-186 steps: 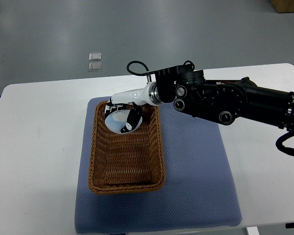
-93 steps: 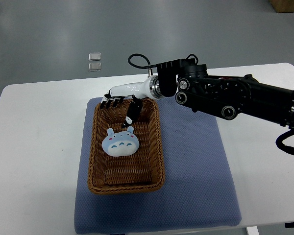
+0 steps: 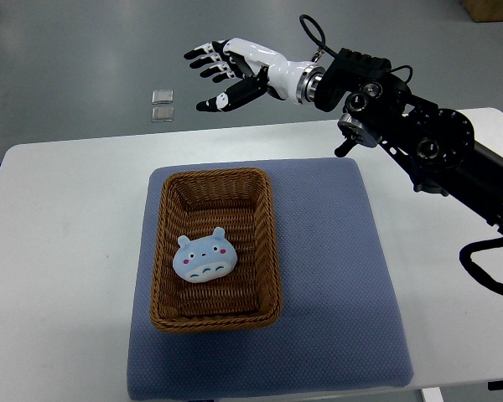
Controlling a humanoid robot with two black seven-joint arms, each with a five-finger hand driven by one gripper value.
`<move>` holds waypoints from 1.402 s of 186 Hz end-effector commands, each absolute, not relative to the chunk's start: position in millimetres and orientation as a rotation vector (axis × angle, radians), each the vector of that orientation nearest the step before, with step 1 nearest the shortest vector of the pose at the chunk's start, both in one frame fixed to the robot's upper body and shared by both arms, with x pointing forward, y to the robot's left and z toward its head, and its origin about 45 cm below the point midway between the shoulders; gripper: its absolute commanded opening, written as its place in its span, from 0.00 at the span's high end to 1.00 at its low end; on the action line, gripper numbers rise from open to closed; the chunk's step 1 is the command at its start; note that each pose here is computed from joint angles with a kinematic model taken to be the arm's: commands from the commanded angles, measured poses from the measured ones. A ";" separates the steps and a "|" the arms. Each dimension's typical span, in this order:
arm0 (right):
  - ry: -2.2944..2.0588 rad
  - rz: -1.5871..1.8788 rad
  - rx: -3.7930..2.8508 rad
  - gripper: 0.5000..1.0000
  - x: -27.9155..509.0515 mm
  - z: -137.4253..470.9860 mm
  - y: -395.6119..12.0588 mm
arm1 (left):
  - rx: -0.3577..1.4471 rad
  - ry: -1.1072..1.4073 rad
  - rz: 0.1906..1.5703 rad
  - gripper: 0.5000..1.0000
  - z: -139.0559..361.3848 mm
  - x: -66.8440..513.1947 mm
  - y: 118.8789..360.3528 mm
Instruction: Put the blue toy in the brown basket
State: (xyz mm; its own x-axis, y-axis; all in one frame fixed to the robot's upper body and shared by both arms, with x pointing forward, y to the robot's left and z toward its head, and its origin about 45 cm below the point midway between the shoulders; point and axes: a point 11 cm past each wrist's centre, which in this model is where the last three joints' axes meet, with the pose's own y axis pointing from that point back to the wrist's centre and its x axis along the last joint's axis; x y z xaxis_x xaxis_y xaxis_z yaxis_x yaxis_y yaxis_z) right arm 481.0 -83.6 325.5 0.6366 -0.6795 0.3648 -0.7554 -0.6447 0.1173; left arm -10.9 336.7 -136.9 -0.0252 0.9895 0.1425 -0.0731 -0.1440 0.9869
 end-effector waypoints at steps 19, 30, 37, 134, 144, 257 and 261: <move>-1.454 0.203 2.645 0.29 497.5 320.2 -117.2 | 1.248 1.096 1.364 0.00 -136.9 -10.9 336.7; -1.555 0.144 2.636 0.29 504.4 315.6 -132.7 | 1.248 1.096 1.364 0.00 -136.9 -10.9 336.7; -1.615 0.104 2.631 0.29 507.9 312.3 -143.1 | 1.248 1.096 1.364 0.00 -136.9 -10.9 336.7; -1.989 -0.704 2.622 0.28 506.3 234.6 -203.1 | 1.247 1.097 1.365 0.00 -136.9 -10.8 336.7; -2.041 -0.714 2.584 0.28 507.0 228.5 -212.4 | 1.247 1.097 1.365 0.00 -136.9 -10.8 336.7; -2.267 -0.680 2.381 0.19 488.1 180.6 -238.3 | 1.247 1.097 1.365 0.00 -136.9 -10.8 336.7; -2.268 -0.680 2.379 0.19 488.1 180.6 -238.4 | 1.247 1.097 1.365 0.00 -136.9 -10.8 336.7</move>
